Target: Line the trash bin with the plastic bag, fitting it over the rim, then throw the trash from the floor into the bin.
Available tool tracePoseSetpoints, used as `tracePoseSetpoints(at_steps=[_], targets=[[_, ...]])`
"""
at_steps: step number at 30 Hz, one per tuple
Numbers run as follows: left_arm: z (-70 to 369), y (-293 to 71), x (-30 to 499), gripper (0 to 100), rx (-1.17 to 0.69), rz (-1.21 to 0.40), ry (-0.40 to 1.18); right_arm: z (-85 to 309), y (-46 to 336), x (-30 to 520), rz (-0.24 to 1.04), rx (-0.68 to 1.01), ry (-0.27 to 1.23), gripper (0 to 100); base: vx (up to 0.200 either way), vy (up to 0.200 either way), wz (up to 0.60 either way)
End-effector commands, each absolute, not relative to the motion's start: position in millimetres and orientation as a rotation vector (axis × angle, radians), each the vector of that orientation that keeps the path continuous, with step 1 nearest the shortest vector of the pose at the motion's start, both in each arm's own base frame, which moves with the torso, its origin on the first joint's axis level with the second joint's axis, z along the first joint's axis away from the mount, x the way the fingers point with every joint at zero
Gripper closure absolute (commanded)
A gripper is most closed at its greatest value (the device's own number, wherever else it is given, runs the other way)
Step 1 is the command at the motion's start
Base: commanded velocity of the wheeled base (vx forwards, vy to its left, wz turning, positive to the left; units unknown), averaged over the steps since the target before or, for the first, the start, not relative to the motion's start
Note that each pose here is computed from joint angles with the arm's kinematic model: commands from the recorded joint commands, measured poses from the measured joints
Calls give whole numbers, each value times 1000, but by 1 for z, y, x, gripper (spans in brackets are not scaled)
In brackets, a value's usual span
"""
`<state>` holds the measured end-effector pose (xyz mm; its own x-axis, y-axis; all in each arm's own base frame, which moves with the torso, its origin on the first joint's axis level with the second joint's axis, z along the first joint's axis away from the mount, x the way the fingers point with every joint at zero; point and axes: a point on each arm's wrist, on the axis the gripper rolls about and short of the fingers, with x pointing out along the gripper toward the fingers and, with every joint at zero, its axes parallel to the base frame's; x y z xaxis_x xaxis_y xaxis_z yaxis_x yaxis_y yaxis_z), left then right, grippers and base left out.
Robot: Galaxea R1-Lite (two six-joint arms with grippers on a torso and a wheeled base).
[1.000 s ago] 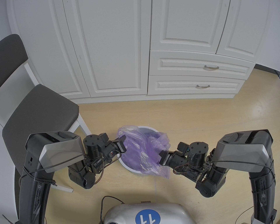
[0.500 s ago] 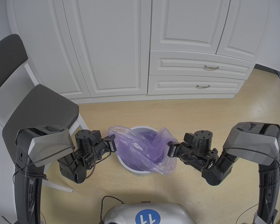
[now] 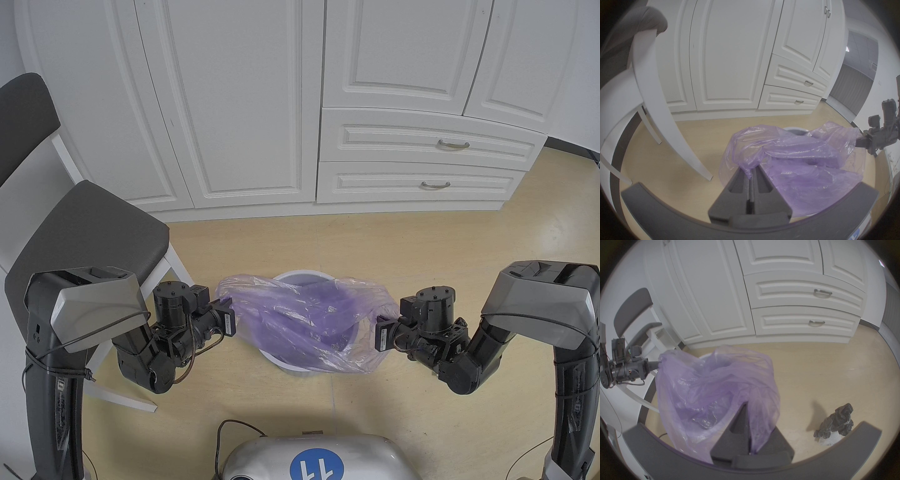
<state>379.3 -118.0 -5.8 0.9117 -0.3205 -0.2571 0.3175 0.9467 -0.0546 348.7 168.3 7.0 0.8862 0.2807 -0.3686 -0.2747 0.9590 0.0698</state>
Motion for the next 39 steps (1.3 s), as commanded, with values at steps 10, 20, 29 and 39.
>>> tracePoseSetpoints(at_steps=[10,20,29,39], targets=[[-23,-117,379,100,-3,-327,310,-14,175,341,299,-24,449,100,0,0,0],[-2,-108,372,100,0,-312,288,-15,175,326,321,-83,522,100,0,0,0],[-14,-103,362,100,102,-327,443,-31,172,316,338,-175,613,100,0,0,0],[-41,-103,374,100,131,-302,482,-46,182,319,353,-175,653,100,0,0,0]])
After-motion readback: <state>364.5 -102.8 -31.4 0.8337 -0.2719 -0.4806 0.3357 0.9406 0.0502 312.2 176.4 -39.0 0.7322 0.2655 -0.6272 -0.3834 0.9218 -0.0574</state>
